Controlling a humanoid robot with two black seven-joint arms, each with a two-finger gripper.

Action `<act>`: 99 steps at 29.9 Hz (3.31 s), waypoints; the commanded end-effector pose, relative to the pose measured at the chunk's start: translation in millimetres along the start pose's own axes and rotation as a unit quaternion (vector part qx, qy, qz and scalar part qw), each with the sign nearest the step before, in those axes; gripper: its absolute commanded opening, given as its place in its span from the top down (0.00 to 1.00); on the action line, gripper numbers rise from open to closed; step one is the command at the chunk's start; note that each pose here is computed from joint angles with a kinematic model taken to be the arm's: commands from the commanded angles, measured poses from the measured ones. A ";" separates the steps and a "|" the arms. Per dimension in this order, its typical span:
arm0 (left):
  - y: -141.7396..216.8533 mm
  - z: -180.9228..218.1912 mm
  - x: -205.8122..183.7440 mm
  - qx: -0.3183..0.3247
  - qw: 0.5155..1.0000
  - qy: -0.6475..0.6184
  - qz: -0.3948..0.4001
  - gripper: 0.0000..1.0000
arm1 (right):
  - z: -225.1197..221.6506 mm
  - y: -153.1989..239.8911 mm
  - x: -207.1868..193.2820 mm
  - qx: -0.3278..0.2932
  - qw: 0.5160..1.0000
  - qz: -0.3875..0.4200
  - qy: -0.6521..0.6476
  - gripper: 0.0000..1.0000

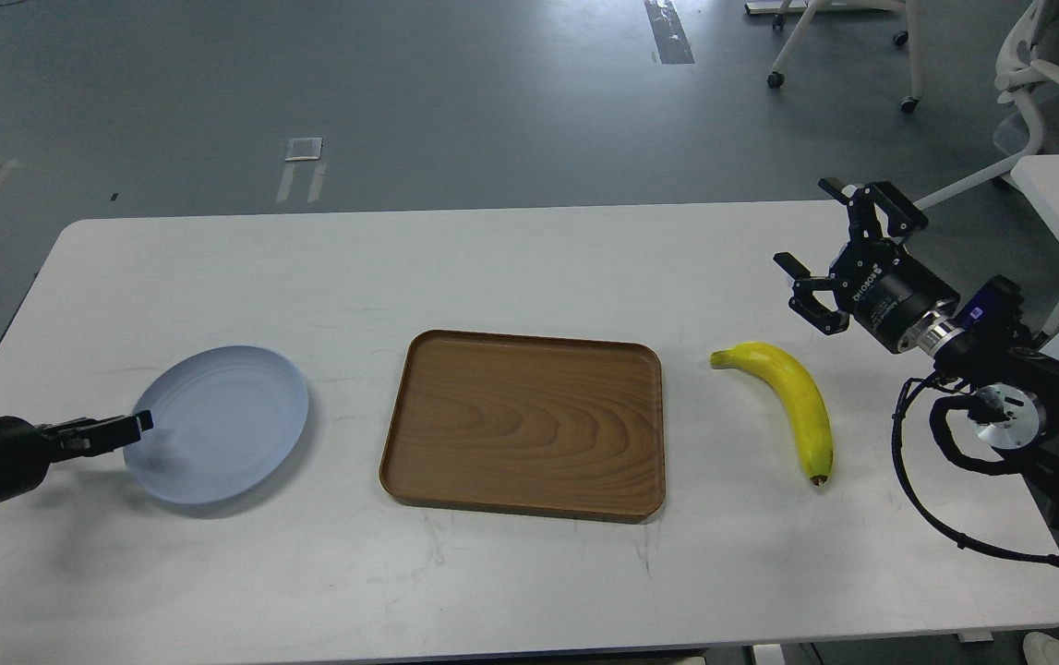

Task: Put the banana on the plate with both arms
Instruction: 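Lower the left gripper and grasp the light blue plate's rim, then lift the plate with the left gripper and carry it over the tray, then lower the plate onto the tray, open and raise the left gripper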

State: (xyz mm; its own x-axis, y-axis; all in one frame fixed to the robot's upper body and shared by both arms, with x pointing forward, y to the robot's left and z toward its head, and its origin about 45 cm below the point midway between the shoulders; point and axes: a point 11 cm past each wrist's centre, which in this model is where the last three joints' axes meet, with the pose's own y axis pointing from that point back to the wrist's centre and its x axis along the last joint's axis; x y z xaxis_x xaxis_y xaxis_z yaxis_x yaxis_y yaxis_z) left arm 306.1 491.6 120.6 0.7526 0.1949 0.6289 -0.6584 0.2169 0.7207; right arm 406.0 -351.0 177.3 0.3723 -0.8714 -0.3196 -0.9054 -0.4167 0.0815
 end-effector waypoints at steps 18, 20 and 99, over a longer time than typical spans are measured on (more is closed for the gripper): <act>-3.9 8.5 5.8 -0.011 1.000 -0.003 0.005 1.00 | 3.0 1.0 0.1 -0.002 1.000 0.001 -0.001 0.00; -5.8 18.0 11.5 -0.025 1.000 -0.006 0.009 1.00 | 3.0 1.0 0.1 -0.002 1.000 0.001 -0.001 0.01; -134.6 302.8 10.3 -0.246 0.956 -0.147 -0.061 0.77 | 4.7 4.1 2.9 -0.005 1.000 0.005 -0.001 0.00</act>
State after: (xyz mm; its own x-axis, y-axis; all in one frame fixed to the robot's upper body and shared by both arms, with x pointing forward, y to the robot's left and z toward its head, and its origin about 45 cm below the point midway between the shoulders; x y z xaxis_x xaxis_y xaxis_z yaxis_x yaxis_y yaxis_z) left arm 403.6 175.1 118.4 0.7445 -0.1248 0.6559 -0.4320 0.6590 0.6158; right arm 402.4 -353.4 172.0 0.3643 -0.8743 -0.3207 -0.9062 -0.4122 0.0944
